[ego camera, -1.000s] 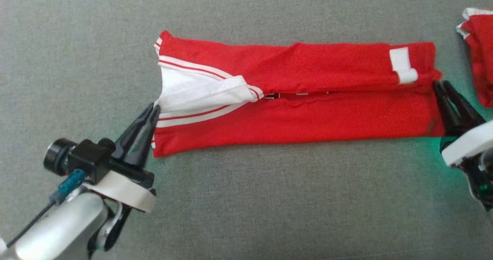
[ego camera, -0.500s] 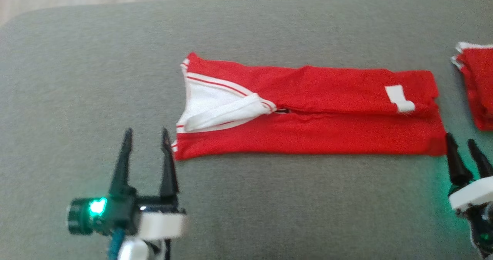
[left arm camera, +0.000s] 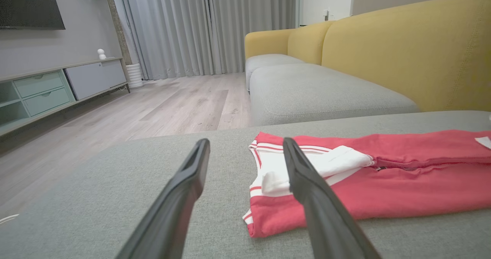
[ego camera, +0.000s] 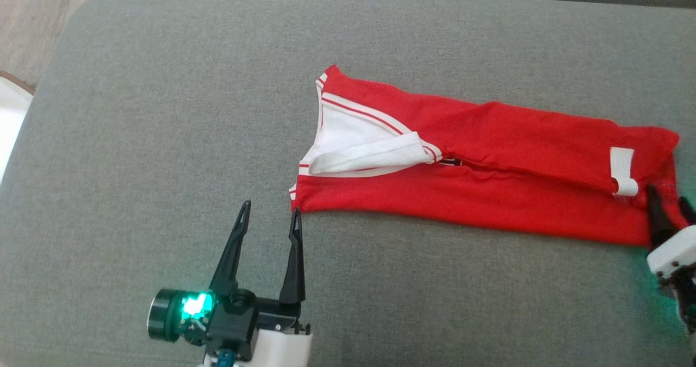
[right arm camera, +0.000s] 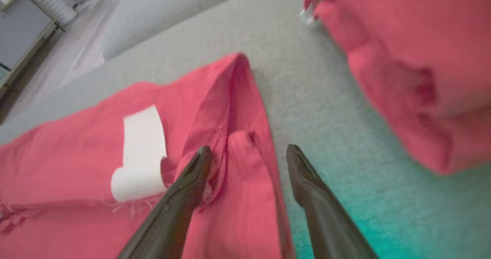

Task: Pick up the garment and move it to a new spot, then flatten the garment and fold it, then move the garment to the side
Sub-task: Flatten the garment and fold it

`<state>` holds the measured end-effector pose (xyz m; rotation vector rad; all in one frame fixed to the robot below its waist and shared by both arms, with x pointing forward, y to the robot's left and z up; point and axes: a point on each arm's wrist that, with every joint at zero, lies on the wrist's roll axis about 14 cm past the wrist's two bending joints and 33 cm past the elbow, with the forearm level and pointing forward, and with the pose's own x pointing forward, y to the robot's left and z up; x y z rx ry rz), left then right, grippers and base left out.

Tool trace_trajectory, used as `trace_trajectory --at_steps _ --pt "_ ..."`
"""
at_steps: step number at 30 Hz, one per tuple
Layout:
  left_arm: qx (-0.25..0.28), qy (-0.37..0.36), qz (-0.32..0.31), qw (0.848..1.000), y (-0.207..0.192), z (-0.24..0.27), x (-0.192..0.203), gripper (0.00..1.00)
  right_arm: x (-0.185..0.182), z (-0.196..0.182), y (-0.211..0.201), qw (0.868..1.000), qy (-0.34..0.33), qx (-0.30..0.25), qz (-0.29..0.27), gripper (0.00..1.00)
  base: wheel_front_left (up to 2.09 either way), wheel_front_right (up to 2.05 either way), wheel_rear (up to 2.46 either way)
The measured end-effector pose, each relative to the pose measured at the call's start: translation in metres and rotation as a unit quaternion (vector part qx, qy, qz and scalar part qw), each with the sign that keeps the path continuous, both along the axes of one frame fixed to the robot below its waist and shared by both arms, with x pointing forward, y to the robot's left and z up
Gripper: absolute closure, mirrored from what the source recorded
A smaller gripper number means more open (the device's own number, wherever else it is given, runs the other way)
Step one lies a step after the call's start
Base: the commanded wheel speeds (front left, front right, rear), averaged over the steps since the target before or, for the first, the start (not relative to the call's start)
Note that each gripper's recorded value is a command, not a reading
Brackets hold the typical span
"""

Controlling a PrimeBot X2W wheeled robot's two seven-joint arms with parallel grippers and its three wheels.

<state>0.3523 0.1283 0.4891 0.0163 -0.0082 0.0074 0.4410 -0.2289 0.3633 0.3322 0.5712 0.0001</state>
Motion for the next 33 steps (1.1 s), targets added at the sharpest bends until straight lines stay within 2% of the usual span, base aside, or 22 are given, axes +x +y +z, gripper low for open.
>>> trace_trajectory --at_steps 3,4,6,14,19,21,24,27,32,33 --pt "-0.002 0.002 0.001 1.0 0.001 -0.001 0.002 0.0 -0.004 -0.011 0.007 1.0 0.029 0.004 0.009 0.0 0.0 0.0 0.0" --pt "-0.001 0.002 0.001 1.0 0.001 -0.002 0.003 0.0 -0.003 -0.011 0.007 0.999 0.034 0.005 0.011 0.07 0.0 0.0 0.0" --pt "0.001 0.001 -0.002 1.0 0.0 -0.002 0.004 0.0 -0.001 -0.01 0.008 0.999 0.036 0.006 0.013 1.0 0.0 0.0 0.0" --pt "0.002 -0.005 -0.014 1.0 -0.005 0.0 0.01 0.0 0.0 0.002 0.001 1.0 0.011 0.006 0.0 1.0 0.0 0.0 0.0" --pt "0.0 -0.007 -0.025 1.0 -0.009 0.0 0.013 0.0 -0.002 0.033 -0.053 0.999 -0.02 -0.036 -0.03 1.0 0.0 0.0 0.0" --pt "-0.001 -0.007 -0.028 1.0 -0.01 0.0 0.013 0.0 0.001 0.048 -0.06 0.998 -0.037 -0.028 -0.036 1.0 0.0 0.0 0.0" --pt "0.0 -0.01 -0.034 0.999 -0.012 0.001 0.015 0.0 0.013 0.079 -0.042 0.996 -0.083 0.007 -0.021 1.0 0.0 0.0 0.0" --pt "-0.003 -0.01 -0.038 0.999 -0.014 0.001 0.015 0.0 0.023 0.109 -0.004 0.99 -0.127 0.053 0.015 1.0 0.0 0.0 0.0" --pt "-0.004 -0.009 -0.039 0.999 -0.013 0.001 0.013 0.0 0.027 0.134 0.08 0.976 -0.151 0.125 0.098 1.0 0.0 0.0 0.0" --pt "-0.004 -0.009 -0.039 0.999 -0.013 0.001 0.013 0.0 0.027 0.134 0.08 0.976 -0.151 0.125 0.098 1.0 0.0 0.0 0.0"
